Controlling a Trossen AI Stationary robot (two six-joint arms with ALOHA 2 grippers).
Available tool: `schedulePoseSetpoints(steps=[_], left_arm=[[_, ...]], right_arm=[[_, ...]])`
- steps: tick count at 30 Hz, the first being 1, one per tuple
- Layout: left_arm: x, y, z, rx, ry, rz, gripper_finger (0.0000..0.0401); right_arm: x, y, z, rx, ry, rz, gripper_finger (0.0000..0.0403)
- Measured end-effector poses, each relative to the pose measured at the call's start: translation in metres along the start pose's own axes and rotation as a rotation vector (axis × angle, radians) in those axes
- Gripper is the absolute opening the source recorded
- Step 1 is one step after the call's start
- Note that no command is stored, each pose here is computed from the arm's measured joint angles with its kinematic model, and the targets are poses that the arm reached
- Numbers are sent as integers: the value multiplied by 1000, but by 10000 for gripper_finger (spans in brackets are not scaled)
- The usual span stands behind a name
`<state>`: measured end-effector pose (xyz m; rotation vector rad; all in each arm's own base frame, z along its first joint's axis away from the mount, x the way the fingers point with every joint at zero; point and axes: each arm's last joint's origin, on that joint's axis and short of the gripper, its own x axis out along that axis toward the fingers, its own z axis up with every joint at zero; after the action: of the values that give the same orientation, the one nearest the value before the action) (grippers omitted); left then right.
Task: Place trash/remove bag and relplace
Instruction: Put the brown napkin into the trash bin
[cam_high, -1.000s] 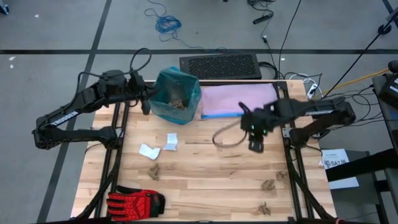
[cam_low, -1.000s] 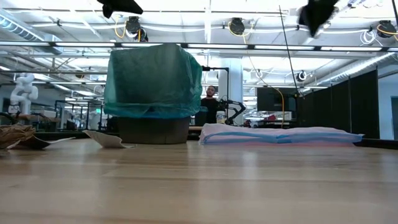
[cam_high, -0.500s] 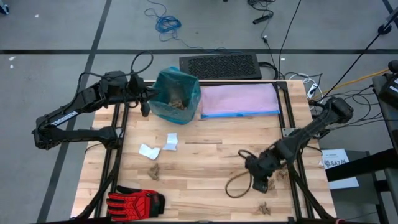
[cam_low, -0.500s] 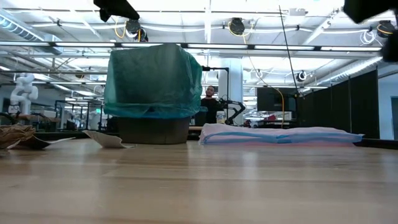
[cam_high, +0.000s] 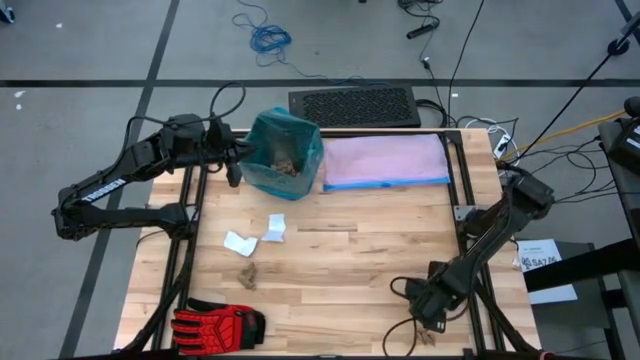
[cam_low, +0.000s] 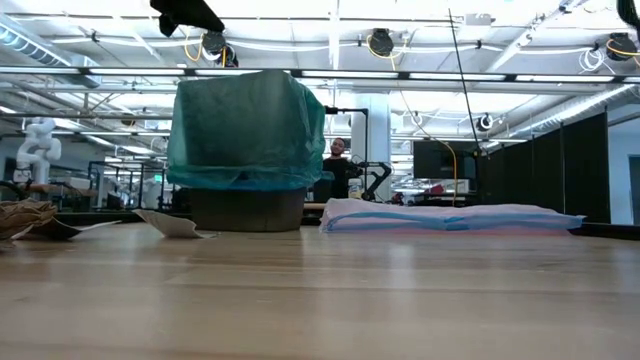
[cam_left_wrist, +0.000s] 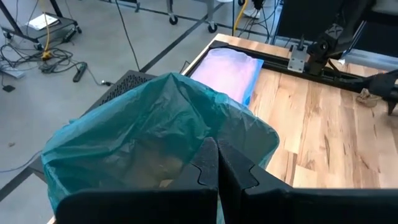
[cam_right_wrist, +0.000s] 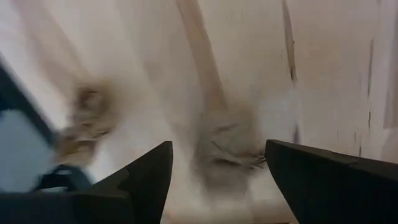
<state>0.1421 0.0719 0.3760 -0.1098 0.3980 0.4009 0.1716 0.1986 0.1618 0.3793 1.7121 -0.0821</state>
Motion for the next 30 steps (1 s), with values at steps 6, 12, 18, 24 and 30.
schedulePoseSetpoints(steps=[6, 12, 18, 24, 30], left_arm=[[0, 0, 0, -12, 0, 0, 0], [0, 0, 0, -24, 2, 0, 0], [0, 0, 0, -23, 2, 0, 0], [0, 0, 0, -22, 5, 0, 0], [0, 0, -1, -17, 15, 0, 0]], right_arm=[[27, -2, 6, -35, 74, -124, 204], [23, -3, 8, -79, 53, -153, 36], [-6, -12, 21, -36, -105, -105, 2], [-45, -26, 24, 48, -161, 20, 2], [-54, -24, 2, 83, 2, 114, 46]])
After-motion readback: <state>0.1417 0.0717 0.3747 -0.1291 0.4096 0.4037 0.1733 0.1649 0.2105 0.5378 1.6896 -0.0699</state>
